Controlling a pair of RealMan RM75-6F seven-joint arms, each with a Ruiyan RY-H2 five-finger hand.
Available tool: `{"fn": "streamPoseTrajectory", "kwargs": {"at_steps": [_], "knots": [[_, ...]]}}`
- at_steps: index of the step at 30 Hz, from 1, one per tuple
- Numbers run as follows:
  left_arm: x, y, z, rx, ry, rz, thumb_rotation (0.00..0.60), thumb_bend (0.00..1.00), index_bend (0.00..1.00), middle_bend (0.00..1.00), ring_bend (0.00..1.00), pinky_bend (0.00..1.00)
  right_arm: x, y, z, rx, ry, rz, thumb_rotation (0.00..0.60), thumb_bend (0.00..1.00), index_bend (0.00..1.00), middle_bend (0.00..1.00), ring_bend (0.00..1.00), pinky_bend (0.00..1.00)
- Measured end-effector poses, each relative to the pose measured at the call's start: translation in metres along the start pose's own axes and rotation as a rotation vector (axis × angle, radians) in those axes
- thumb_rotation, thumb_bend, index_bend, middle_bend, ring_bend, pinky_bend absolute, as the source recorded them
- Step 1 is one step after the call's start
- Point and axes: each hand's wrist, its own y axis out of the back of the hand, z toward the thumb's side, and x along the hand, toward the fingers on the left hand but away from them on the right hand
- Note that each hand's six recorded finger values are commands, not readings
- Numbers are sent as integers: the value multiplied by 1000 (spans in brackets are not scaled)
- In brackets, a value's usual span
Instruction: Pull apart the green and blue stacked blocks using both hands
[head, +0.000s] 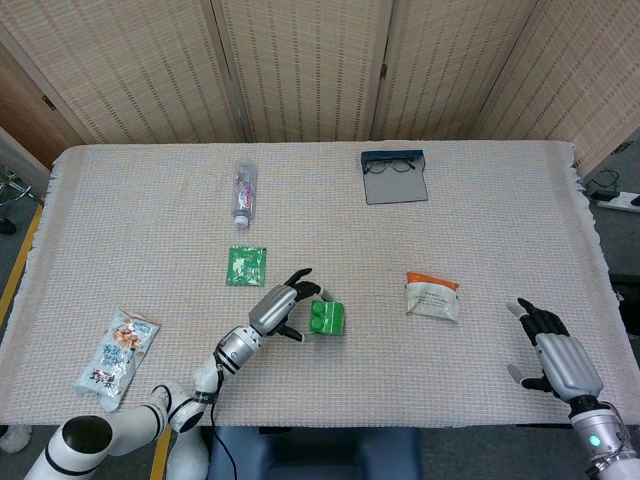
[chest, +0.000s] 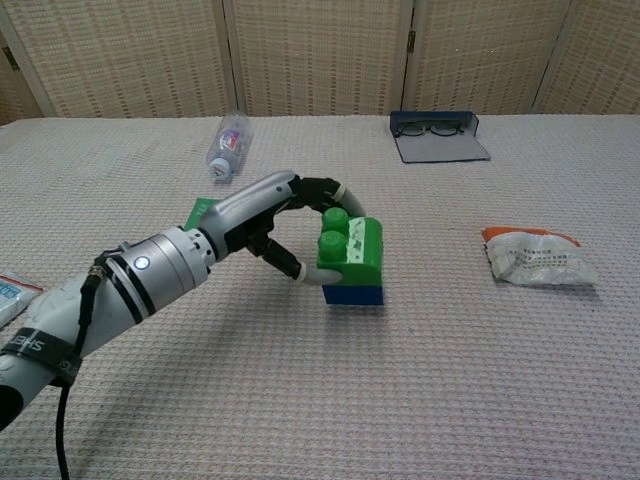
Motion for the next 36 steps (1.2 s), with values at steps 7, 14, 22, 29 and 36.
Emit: {"fn": "streamPoseTrajectory", "kwargs": {"at_steps": [7, 14, 22, 29, 36], "knots": [[-11, 12, 9, -33, 1, 30, 600, 360, 762, 846, 353, 0, -16, -6, 8, -86, 72, 30, 600, 372, 0, 0, 13, 0], [-18, 29, 12, -85, 46, 83, 600, 364, 765, 850, 375, 0, -39, -24, 22, -251, 183, 91, 600, 372, 0, 0, 0, 0], [-18, 46, 15, -135, 96, 126, 600, 370, 769, 853, 386, 0, -67, -44, 22, -576, 226, 162, 600, 371, 0, 0, 0, 0], [-16, 53, 23, -171, 112, 128, 600, 373, 769, 853, 386, 0, -103, -64, 43, -855, 270, 198, 600, 372, 0, 0, 9, 0], [-14, 58, 29, -197, 119, 136, 600, 376, 770, 854, 386, 0, -132, -83, 97, -958, 372, 248, 600, 372, 0, 0, 17, 0]]}}
